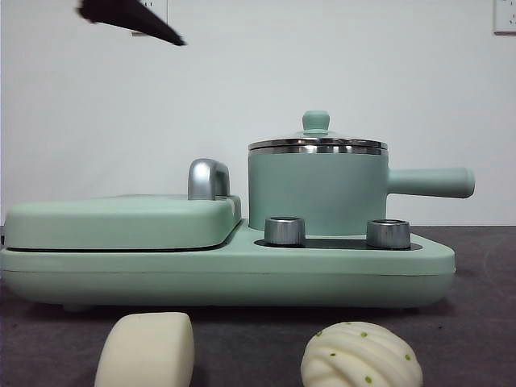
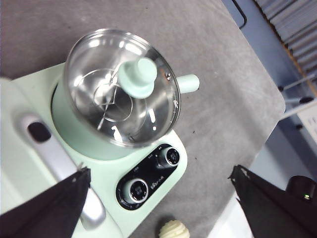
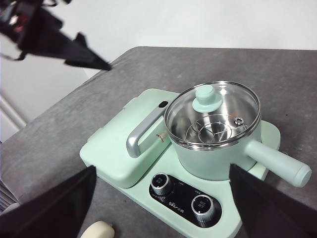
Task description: Put the buns in a small steamer
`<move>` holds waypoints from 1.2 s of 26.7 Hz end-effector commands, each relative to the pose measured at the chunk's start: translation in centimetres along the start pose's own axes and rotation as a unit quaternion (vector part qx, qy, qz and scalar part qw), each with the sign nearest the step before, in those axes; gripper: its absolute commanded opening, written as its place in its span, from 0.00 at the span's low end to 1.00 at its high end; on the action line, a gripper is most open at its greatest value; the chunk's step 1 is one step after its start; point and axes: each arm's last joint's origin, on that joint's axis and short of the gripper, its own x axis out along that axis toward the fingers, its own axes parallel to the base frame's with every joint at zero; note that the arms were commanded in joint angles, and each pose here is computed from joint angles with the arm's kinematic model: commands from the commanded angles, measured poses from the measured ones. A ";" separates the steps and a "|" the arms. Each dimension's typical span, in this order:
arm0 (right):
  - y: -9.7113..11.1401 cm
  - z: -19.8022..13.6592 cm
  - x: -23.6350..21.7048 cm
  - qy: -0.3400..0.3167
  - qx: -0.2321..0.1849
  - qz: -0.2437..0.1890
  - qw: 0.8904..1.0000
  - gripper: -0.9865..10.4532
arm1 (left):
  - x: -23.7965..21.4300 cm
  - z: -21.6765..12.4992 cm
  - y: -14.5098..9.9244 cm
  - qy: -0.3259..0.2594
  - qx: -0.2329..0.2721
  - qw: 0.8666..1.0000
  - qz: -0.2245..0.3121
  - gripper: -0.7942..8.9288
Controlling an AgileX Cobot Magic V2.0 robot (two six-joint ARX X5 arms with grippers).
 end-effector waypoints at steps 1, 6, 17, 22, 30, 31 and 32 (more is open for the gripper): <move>0.2 0.4 -0.2 -0.006 -0.010 0.001 1.000 0.47 | 1.8 2.0 -0.1 0.019 0.030 0.999 0.019 0.56; 0.2 0.4 -0.2 -0.006 -0.010 0.001 1.000 0.47 | 5.3 4.5 -0.6 0.066 0.066 0.993 0.070 0.56; 0.2 0.4 -0.2 -0.005 -0.009 0.001 1.000 0.47 | 12.6 6.8 -1.9 0.130 0.108 0.980 0.108 0.56; 0.2 0.4 -0.2 -0.005 -0.009 0.001 1.000 0.47 | 14.5 6.6 -3.0 0.128 0.163 0.968 0.140 0.56; 0.2 0.4 -0.2 -0.005 -0.009 0.001 1.000 0.47 | 16.8 6.2 -4.2 0.120 0.210 0.960 0.143 0.53; 0.2 0.4 -0.2 -0.005 -0.009 0.001 1.000 0.47 | 17.1 6.1 -4.1 0.124 0.209 0.959 0.143 0.52; 0.2 0.4 -0.2 -0.005 -0.009 0.001 1.000 0.47 | 17.3 6.0 -3.9 0.127 0.208 0.959 0.143 0.52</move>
